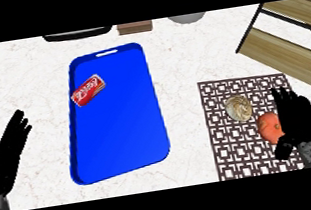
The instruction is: Pick the squash from the placemat and place it in the tiered shelf
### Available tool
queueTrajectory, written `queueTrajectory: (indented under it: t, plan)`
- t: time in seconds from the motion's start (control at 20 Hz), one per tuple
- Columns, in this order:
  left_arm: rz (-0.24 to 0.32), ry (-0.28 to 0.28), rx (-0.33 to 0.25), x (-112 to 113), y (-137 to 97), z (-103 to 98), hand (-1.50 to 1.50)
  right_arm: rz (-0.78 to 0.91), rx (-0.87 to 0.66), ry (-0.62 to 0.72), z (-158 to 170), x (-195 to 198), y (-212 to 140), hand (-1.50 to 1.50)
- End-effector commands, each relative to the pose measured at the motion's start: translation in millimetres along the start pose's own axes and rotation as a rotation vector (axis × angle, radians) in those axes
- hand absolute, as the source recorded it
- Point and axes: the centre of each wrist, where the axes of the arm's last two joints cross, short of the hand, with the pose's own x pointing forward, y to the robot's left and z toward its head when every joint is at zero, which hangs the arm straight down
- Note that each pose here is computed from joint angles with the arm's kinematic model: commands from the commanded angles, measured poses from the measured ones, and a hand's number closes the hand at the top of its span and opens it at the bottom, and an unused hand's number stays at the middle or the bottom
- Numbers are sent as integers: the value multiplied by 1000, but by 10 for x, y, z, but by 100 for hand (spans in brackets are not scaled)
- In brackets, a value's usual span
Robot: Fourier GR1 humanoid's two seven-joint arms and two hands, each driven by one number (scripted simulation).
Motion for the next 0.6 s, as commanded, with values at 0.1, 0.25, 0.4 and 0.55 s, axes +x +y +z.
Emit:
queueTrajectory:
  t: [0.1, 0.25, 0.4, 0.55]
  plan:
    - [6, 14, 4, -129, 85, -66, 0, 2, -1, -17, -130, -12, 39, -150]
    - [-11, 2, -2, -48, 33, 82, 0, 12, 17, -12, -119, -62, 279, -150]
    - [-12, -1, -3, -114, 93, 50, 0, -7, 39, -5, -200, -149, 180, -150]
    - [-14, -6, 11, -150, 140, 199, 0, -33, 44, 5, -215, -206, 335, 150]
